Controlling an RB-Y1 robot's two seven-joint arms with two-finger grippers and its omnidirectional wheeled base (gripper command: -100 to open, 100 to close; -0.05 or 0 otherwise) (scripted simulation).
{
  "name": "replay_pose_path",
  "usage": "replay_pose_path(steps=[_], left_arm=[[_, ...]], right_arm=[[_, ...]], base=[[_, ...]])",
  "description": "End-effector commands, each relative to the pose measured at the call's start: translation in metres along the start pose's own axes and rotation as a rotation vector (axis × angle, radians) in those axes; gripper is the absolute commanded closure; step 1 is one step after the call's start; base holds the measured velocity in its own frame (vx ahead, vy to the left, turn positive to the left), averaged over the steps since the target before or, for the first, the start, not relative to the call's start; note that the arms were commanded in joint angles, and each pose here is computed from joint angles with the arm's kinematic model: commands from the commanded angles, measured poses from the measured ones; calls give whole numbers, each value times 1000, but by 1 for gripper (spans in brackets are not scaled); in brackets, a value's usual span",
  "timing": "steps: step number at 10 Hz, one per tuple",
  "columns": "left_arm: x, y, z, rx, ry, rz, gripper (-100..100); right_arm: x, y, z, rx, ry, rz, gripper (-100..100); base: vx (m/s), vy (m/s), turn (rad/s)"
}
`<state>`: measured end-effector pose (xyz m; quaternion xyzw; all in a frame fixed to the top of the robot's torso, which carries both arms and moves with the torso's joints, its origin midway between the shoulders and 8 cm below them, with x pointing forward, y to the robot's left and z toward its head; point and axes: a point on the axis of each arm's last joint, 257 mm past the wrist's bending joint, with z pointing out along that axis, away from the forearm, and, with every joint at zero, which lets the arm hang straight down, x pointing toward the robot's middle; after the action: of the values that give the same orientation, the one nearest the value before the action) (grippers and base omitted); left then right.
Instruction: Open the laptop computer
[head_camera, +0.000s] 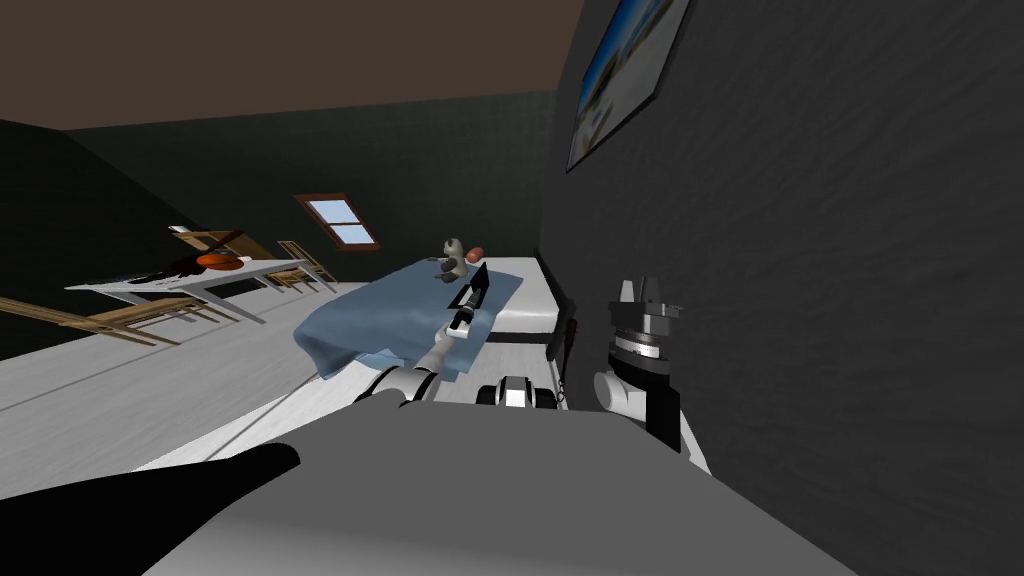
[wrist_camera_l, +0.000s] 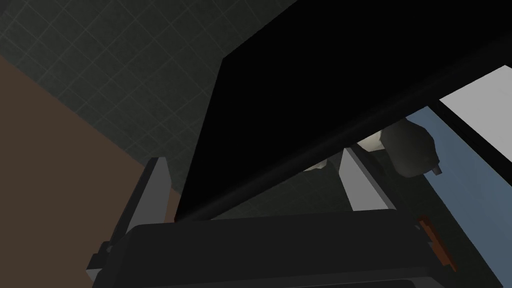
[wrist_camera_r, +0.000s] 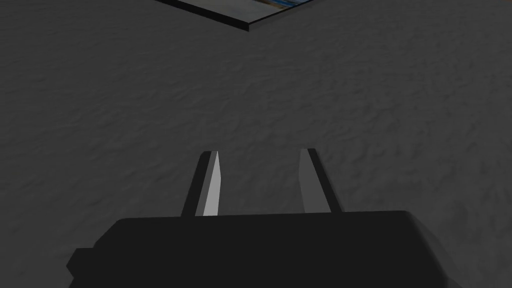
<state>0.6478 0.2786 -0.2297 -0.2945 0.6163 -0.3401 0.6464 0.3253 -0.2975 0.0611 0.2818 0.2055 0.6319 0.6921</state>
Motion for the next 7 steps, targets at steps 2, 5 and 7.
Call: replay_pose_path(steps=[2, 5, 7], left_arm=[[-8, 21, 2, -45, 9, 30, -100], [-15, 27, 4, -59, -5, 36, -100], [-28, 33, 6, -77, -32, 43, -100]], right_arm=[[0, 0, 0, 0, 0, 0, 0], [0, 0, 0, 0, 0, 0, 0], [0, 0, 0, 0, 0, 0, 0]], base=[[20, -28, 40], [5, -3, -22], [-22, 41, -169]])
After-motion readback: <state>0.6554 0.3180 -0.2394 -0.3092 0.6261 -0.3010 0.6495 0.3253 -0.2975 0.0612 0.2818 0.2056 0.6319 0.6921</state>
